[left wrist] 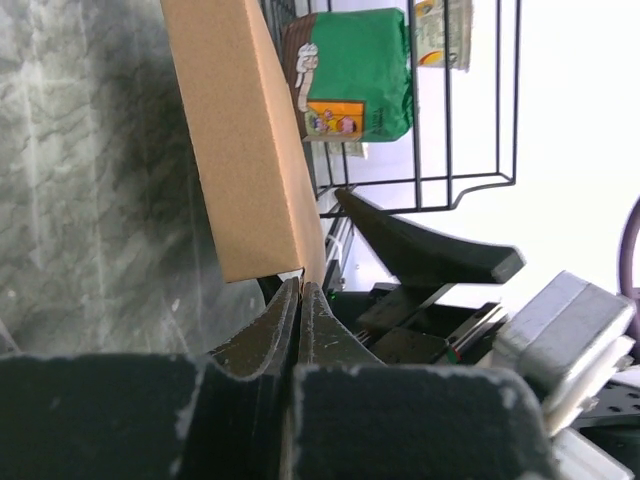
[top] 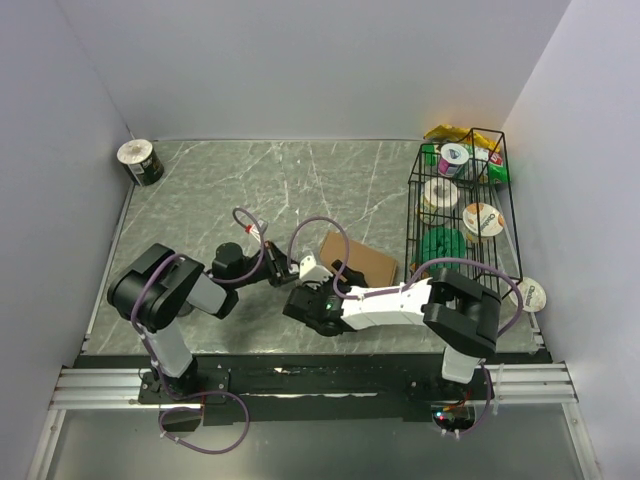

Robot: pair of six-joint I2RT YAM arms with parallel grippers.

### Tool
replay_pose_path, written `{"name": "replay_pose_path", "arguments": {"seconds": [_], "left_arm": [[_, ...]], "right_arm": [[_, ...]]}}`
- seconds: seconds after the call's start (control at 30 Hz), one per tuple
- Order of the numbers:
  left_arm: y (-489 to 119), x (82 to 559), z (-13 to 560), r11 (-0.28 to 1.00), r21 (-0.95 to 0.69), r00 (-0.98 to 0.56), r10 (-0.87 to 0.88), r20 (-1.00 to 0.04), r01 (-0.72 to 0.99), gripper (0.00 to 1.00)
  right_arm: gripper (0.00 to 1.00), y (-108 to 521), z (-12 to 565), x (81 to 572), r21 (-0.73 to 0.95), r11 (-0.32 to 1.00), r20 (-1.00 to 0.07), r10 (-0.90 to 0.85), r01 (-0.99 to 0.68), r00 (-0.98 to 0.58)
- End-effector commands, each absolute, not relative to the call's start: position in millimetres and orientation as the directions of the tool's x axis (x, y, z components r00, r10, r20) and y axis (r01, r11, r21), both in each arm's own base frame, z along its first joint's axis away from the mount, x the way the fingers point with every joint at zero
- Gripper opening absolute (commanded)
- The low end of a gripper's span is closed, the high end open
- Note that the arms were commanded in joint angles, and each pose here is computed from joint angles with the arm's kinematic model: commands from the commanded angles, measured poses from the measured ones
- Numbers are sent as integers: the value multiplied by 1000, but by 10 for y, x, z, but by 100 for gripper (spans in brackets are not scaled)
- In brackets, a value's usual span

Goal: Fold the paper box

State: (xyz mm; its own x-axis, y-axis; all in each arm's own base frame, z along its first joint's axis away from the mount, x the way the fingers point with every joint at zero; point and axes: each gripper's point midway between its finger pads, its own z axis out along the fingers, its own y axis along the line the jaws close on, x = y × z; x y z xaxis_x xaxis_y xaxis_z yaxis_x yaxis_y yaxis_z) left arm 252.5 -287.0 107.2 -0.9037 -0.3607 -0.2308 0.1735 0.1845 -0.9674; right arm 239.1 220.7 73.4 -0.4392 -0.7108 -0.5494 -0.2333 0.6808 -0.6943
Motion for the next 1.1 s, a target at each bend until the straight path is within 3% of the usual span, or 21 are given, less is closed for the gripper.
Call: {"name": "replay_pose_path", "arguments": {"seconds": [0.0, 0.2, 0.23, 0.3, 0.4, 0.43, 0.53, 0.6, 0.63, 0.7, 0.9, 0.97, 1.07], "left_arm": [[-2884, 2498, 1314, 124, -965, -890, -373, -261, 231, 5], [-2884, 2491, 1407, 101, -966, -889, -378, -259, 238, 17], [-2882, 2487, 1410, 101, -966, -889, -378, -259, 238, 25], [-2875, 2482, 1435, 100, -965, -888, -378, -261, 241, 30], [-2881, 2502, 1524, 100, -956, -878, -377, -294, 277, 52], [-2879, 2541, 1523, 115, -953, -875, -378, -302, 279, 65], [-2816, 2676, 1630, 163, -935, -845, -400, -354, 315, 82], [-2769, 2762, 1827, 189, -911, -810, -417, -413, 367, 89], [-2694, 2840, 1759, 250, -901, -796, -426, -430, 354, 96], [-2613, 2929, 2039, 283, -864, -736, -452, -504, 417, 98], [-2170, 3127, 2180, 566, -694, -538, -451, -712, 445, 96], [-2033, 3150, 2161, 636, -643, -482, -442, -756, 426, 96], [-1919, 3112, 1859, 716, -591, -515, -370, -773, 372, 96]], "right_arm": [[70, 2264, 889, 2489, -718, 678, -586, -711, -159, -388], [51, 2272, 889, 2501, -731, 653, -567, -743, -199, -355], [49, 2271, 904, 2500, -730, 652, -568, -745, -203, -351], [44, 2271, 926, 2493, -734, 642, -557, -755, -221, -346], [42, 2333, 956, 2459, -707, 642, -557, -764, -295, -326], [42, 2344, 998, 2443, -694, 648, -564, -761, -315, -321], [40, 2326, 1131, 2381, -670, 650, -560, -759, -358, -331], [40, 2302, 1254, 2324, -643, 657, -568, -754, -395, -329], [40, 2359, 1279, 2289, -605, 663, -579, -746, -441, -329], [40, 2373, 1341, 2239, -560, 668, -586, -738, -490, -336], [37, 2352, 1546, 2169, -426, 698, -637, -683, -576, -356], [41, 2344, 1530, 2128, -425, 684, -630, -693, -593, -349], [54, 2386, 1373, 2051, -439, 655, -607, -721, -615, -335]]}}
